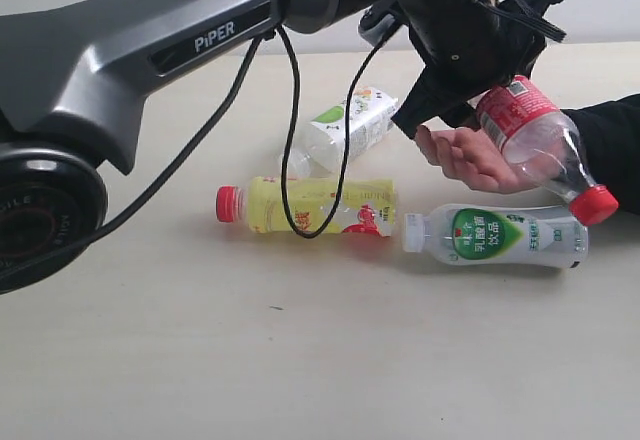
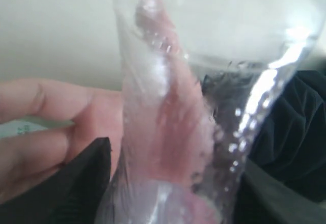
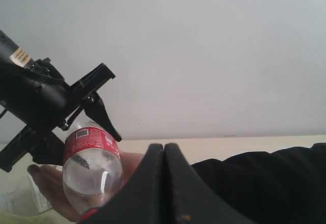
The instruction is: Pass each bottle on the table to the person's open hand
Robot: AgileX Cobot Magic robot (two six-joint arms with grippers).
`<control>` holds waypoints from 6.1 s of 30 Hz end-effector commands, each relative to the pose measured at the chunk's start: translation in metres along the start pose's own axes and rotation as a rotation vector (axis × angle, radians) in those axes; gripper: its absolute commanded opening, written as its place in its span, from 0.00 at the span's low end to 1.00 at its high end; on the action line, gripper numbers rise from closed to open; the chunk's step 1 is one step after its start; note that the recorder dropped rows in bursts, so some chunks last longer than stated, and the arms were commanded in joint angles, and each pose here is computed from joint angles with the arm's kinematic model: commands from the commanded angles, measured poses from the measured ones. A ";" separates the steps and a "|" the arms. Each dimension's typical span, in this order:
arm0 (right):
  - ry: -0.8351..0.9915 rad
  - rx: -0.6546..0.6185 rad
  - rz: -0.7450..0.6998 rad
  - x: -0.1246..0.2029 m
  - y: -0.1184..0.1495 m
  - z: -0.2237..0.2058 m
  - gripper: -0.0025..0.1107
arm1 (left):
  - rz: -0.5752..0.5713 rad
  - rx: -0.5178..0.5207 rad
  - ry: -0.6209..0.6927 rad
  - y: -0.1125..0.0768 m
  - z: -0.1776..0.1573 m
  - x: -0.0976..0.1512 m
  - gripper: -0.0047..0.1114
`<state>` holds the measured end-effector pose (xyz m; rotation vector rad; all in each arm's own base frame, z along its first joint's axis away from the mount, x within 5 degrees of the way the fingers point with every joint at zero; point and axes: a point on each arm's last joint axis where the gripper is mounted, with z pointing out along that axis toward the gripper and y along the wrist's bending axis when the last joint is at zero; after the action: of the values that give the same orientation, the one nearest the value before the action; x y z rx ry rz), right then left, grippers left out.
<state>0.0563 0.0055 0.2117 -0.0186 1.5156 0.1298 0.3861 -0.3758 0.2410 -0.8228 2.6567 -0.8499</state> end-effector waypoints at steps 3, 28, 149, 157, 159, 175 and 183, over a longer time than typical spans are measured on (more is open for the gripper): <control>-0.016 0.007 -0.003 0.000 -0.001 0.000 0.02 | 0.037 0.005 -0.040 0.000 0.001 -0.009 0.04; -0.016 0.007 -0.003 0.000 -0.001 0.000 0.02 | 0.029 -0.030 -0.033 0.009 0.020 -0.009 0.54; -0.016 0.007 -0.003 0.000 -0.001 0.000 0.02 | 1.525 -0.934 -0.777 0.101 -0.172 -0.015 0.04; -0.016 0.007 -0.003 0.000 -0.001 0.000 0.02 | 1.554 -0.434 -0.692 0.147 -0.156 -0.031 0.04; -0.016 0.007 -0.003 0.000 -0.001 0.000 0.02 | 1.598 -0.269 -0.655 0.158 -0.158 -0.030 0.04; -0.016 0.007 -0.003 0.000 -0.001 0.000 0.02 | 1.865 0.687 -0.486 0.199 -0.182 -0.041 0.04; -0.016 0.007 -0.003 0.000 -0.001 0.000 0.02 | 1.903 0.576 -0.610 0.190 -0.173 -0.061 0.04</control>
<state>0.0563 0.0055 0.2117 -0.0186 1.5156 0.1298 0.2795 -0.1338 0.2639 1.2615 1.3673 -0.5086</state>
